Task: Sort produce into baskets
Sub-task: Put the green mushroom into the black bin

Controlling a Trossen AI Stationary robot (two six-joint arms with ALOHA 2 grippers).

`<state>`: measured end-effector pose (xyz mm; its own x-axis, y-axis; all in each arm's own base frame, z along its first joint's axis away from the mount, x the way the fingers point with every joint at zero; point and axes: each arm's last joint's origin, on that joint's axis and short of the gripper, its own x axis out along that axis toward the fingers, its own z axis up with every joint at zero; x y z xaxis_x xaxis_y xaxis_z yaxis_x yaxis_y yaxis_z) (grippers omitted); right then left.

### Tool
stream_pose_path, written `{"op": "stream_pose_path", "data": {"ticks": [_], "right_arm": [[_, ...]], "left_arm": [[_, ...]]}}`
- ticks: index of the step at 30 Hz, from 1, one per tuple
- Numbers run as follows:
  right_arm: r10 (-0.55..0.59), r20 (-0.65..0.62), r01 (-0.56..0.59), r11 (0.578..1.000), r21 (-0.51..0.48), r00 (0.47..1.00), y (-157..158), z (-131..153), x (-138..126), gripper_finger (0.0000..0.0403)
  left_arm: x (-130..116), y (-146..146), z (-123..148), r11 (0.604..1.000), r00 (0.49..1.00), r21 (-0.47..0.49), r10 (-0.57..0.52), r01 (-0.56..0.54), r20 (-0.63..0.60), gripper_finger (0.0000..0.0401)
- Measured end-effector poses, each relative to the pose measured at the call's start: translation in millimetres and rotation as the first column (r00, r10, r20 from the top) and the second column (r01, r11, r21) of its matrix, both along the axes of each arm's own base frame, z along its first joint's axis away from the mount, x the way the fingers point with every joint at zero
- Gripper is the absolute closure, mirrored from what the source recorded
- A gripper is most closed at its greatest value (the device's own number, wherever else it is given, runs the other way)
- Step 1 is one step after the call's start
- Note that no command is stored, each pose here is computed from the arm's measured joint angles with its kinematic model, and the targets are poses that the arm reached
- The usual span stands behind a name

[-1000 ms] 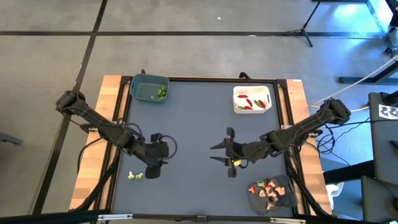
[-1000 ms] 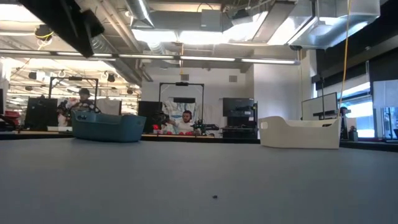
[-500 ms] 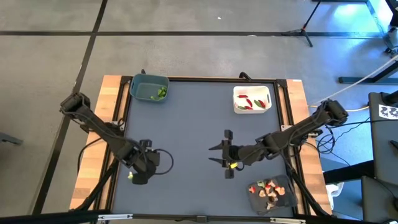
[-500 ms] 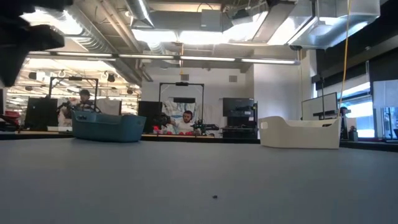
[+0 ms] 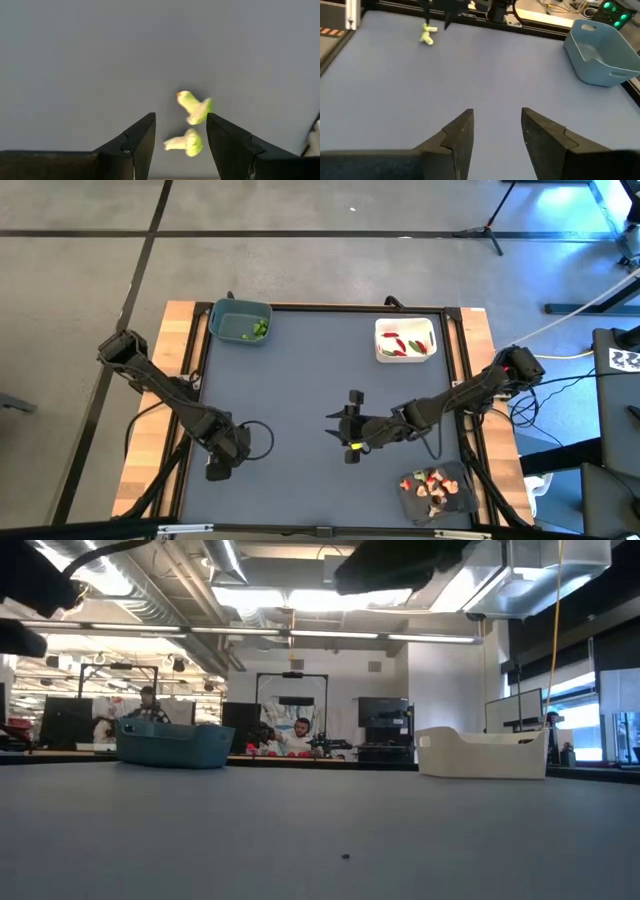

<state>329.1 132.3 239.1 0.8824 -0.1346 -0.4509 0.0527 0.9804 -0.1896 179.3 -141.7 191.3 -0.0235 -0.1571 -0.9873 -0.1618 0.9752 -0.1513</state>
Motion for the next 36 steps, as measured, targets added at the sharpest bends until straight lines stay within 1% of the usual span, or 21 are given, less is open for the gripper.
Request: {"op": "stream_pose_path", "data": {"ticks": [5, 8, 11, 13, 18, 22, 27, 29, 33, 36], "right_arm": [[-0.005, -0.03, 0.004, 1.0, -0.012, 1.0, 2, -16, 8, 0.0237], [0.02, -0.065, -0.021, 1.0, -0.011, 0.998, 4, -25, 9, 0.0237], [0.042, -0.078, -0.042, 0.999, 0.0, 0.996, 5, -28, 10, 0.0237], [0.043, -0.079, -0.043, 0.999, 0.0, 0.996, 5, -28, 10, 0.0237], [0.043, -0.076, -0.043, 0.999, 0.001, 0.996, 5, -28, 11, 0.0237], [0.043, -0.076, -0.043, 0.999, 0.002, 0.996, 5, -28, 11, 0.0237], [0.038, -0.075, -0.037, 0.999, 0.015, 0.996, 5, -28, 11, 0.0237], [0.032, -0.073, -0.031, 0.999, 0.028, 0.997, 5, -28, 11, 0.0237], [0.02, -0.07, -0.016, 0.998, 0.056, 0.997, 5, -28, 11, 0.0237], [0.028, -0.072, -0.024, 0.998, 0.062, 0.997, 5, -28, 11, 0.0237]], "left_arm": [[-1, -6, -3, 0.999, 0.999, -0.03, 0.018, -0.017, 0.027, 0.0231], [-1, -9, -9, 0.999, 0.998, -0.053, 0.014, -0.011, 0.054, 0.0231], [-2, -9, -17, 0.995, 0.995, -0.075, 0.071, -0.066, 0.065, 0.0231], [-3, -9, -21, 0.991, 0.992, -0.085, 0.109, -0.104, 0.056, 0.0231], [-8, -14, -22, 0.985, 0.997, -0.154, 0.081, -0.081, -0.003, 0.0231], [-10, -21, -21, 0.976, 0.995, -0.197, 0.093, -0.095, -0.022, 0.0231], [-17, -28, -21, 0.975, 0.996, -0.203, 0.088, -0.093, -0.033, 0.0231], [-19, -31, -21, 0.973, 0.994, -0.202, 0.104, -0.109, -0.033, 0.0231], [-22, -34, -22, 0.981, 0.996, -0.173, 0.093, -0.091, 0.004, 0.0231], [-27, -33, -26, 0.985, 0.996, -0.149, 0.087, -0.087, -0.011, 0.0231]]}}
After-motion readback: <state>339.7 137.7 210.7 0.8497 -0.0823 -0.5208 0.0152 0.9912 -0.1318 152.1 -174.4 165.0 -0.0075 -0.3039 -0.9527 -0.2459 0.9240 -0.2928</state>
